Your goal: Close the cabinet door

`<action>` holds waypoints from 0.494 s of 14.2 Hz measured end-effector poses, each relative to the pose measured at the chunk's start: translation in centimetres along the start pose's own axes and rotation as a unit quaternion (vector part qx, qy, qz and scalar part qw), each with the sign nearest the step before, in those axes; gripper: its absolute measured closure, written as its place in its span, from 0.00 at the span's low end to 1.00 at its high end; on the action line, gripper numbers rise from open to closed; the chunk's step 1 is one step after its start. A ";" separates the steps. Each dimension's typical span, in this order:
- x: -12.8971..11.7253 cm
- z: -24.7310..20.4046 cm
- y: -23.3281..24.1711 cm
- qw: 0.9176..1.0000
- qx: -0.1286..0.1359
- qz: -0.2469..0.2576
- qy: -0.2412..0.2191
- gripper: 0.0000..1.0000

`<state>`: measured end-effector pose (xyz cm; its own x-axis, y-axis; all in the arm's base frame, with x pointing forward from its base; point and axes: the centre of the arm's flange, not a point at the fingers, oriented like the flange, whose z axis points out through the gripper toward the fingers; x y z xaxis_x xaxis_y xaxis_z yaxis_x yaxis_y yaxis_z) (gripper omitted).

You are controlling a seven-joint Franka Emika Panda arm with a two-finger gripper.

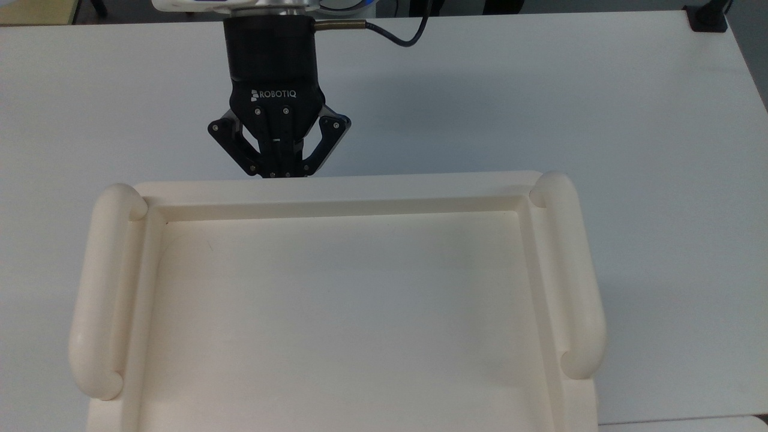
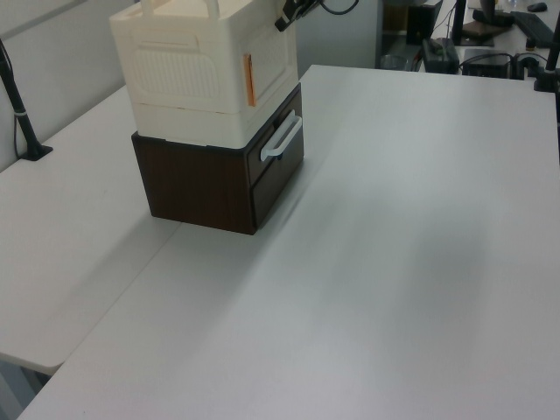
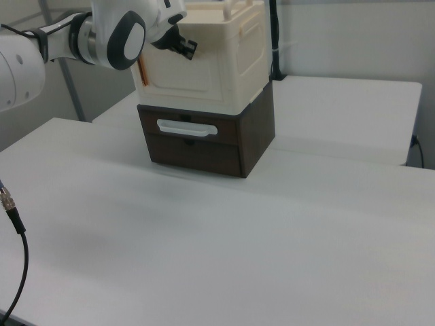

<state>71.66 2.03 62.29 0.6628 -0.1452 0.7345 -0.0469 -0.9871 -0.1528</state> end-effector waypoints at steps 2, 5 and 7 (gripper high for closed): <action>-0.2 0.0 0.1 1.000 -0.001 -0.011 -0.003 0.99; -2.0 0.5 0.7 0.997 -0.006 -0.042 -0.070 0.99; -3.2 -0.5 1.0 0.987 -0.008 -0.066 -0.147 0.99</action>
<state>69.12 1.43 60.15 0.8518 0.0074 0.5239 0.0434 -0.9975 -0.0564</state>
